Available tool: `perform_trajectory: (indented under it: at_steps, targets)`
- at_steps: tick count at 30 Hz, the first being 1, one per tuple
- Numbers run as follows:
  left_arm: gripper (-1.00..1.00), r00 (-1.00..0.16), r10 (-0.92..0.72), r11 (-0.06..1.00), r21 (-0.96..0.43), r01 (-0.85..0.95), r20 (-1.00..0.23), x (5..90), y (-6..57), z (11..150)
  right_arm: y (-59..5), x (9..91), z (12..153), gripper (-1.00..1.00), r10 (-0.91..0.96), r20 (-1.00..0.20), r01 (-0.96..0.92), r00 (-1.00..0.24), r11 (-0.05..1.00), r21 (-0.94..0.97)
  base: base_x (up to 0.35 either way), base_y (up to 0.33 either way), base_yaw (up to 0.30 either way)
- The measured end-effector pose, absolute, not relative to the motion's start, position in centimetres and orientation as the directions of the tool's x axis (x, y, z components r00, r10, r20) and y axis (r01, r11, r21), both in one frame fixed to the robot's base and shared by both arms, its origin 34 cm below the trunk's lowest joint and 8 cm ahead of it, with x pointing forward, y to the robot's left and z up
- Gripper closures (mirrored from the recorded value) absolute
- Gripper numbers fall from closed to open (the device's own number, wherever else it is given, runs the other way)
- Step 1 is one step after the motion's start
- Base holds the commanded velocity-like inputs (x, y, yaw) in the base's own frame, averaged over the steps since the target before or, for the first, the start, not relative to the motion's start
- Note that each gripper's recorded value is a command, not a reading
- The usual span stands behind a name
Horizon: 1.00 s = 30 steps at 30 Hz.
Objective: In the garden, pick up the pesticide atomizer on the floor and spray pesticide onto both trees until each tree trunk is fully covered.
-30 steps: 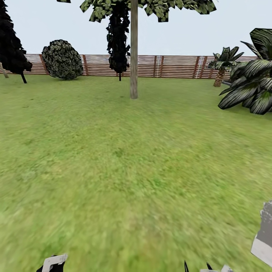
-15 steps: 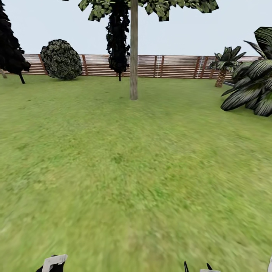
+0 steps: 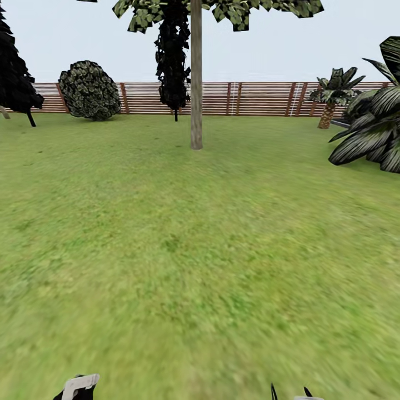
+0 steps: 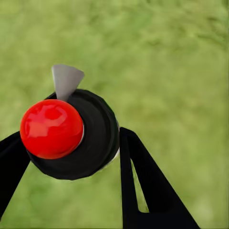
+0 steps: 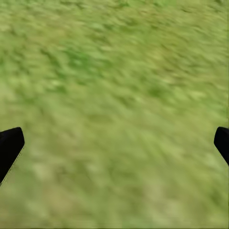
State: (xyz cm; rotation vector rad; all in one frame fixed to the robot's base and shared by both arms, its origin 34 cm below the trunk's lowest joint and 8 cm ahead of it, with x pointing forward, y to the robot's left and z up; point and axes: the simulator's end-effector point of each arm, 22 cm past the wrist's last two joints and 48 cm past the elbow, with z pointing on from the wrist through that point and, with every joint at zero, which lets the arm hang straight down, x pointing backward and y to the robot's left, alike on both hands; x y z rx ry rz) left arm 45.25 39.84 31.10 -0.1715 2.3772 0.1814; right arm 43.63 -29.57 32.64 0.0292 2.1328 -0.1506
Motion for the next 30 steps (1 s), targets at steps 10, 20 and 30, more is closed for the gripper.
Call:
perform_trajectory:
  at_steps: [10,20,30]
  targets:
    - [1.0,-0.722,-0.072,0.981,0.082,-0.175,-0.688,45.25,39.84,31.1,-29.57,43.65,32.65,-1.0,-0.038,-0.843,0.08,-0.537,0.992,-0.096,0.34,0.0,0.0]
    - [1.0,-0.722,-0.072,0.981,0.082,-0.176,-0.688,45.25,39.84,31.1,-29.57,43.65,32.65,-1.0,-0.038,-0.843,0.08,-0.537,0.992,-0.096,0.34,0.0,0.0]
    - [1.0,-0.722,-0.072,0.981,0.082,-0.175,-0.688,45.25,39.84,31.1,-29.57,43.64,32.65,-1.0,-0.038,-0.843,0.08,-0.537,0.992,-0.096,0.34,0.0,0.0]
